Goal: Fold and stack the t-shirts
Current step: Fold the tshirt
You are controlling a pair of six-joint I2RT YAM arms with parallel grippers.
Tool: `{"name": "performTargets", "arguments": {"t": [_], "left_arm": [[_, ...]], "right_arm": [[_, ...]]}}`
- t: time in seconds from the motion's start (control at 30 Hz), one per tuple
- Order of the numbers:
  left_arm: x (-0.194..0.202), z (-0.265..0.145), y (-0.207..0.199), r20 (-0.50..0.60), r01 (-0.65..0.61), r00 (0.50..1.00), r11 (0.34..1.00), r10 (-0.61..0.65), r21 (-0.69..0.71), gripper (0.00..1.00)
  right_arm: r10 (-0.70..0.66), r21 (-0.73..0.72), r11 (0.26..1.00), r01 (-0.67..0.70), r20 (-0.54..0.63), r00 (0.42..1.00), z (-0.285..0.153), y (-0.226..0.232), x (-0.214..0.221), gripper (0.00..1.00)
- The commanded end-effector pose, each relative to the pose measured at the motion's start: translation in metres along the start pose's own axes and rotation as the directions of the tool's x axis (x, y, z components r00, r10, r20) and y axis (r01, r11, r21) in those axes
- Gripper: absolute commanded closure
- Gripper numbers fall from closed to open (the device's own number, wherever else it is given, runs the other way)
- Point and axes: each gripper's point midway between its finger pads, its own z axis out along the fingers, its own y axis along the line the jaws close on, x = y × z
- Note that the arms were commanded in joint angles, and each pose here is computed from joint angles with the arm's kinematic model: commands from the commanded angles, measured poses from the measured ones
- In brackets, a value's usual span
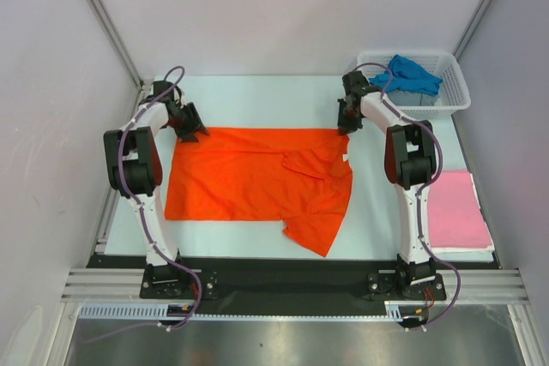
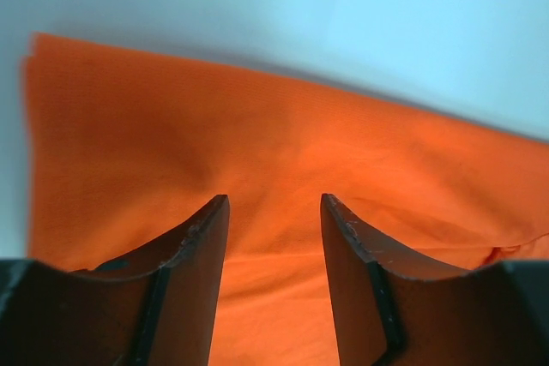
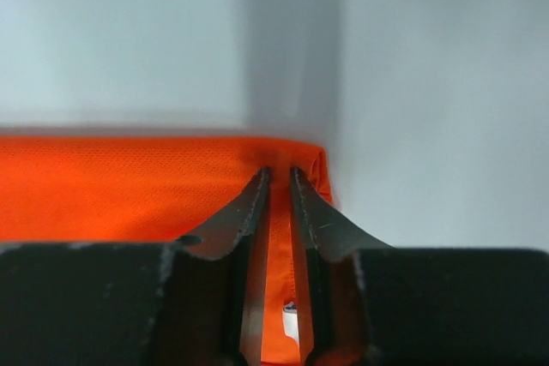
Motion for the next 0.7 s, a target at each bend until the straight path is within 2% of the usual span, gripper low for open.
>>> {"name": "performTargets", "arguments": {"t": [0.0,0.1,0.13,0.23,0.4,0.57,0.67], "left_arm": [[-0.052,-0.040,0.010,0.156,-0.085,0.983,0.992,0.099,-0.096,0.47],[-0.066,-0.043,0.023,0.163,-0.104,0.978,0.984,0.128,-0.142,0.55],[-0.067,-0.043,0.025,0.167,-0.108,0.977,0.983,0.132,-0.146,0.56],[-0.074,-0.038,0.033,0.180,-0.119,0.973,0.981,0.146,-0.154,0.54],[-0.080,-0.021,0.045,0.154,-0.161,0.970,0.970,0.189,-0.181,0.45],[-0.078,-0.005,0.055,0.126,-0.157,0.975,0.970,0.182,-0.187,0.44],[-0.078,0.000,0.055,0.121,-0.153,0.977,0.972,0.176,-0.179,0.46]], "right_arm": [[-0.038,0.149,0.988,0.041,-0.027,0.999,-0.007,-0.025,0.003,0.79],[-0.047,0.136,0.990,0.044,0.017,0.999,-0.024,-0.011,-0.010,0.68],[-0.041,0.132,0.991,0.036,0.034,0.999,-0.029,-0.007,-0.015,0.62],[-0.018,0.119,0.993,0.012,0.049,0.999,-0.037,-0.001,-0.019,0.55],[-0.021,0.133,0.991,0.015,0.050,0.998,-0.042,-0.001,-0.019,0.49],[-0.030,0.136,0.990,0.021,0.058,0.998,-0.043,-0.003,-0.024,0.47],[-0.033,0.139,0.990,0.027,0.045,0.998,-0.035,-0.006,-0.022,0.48]]}}
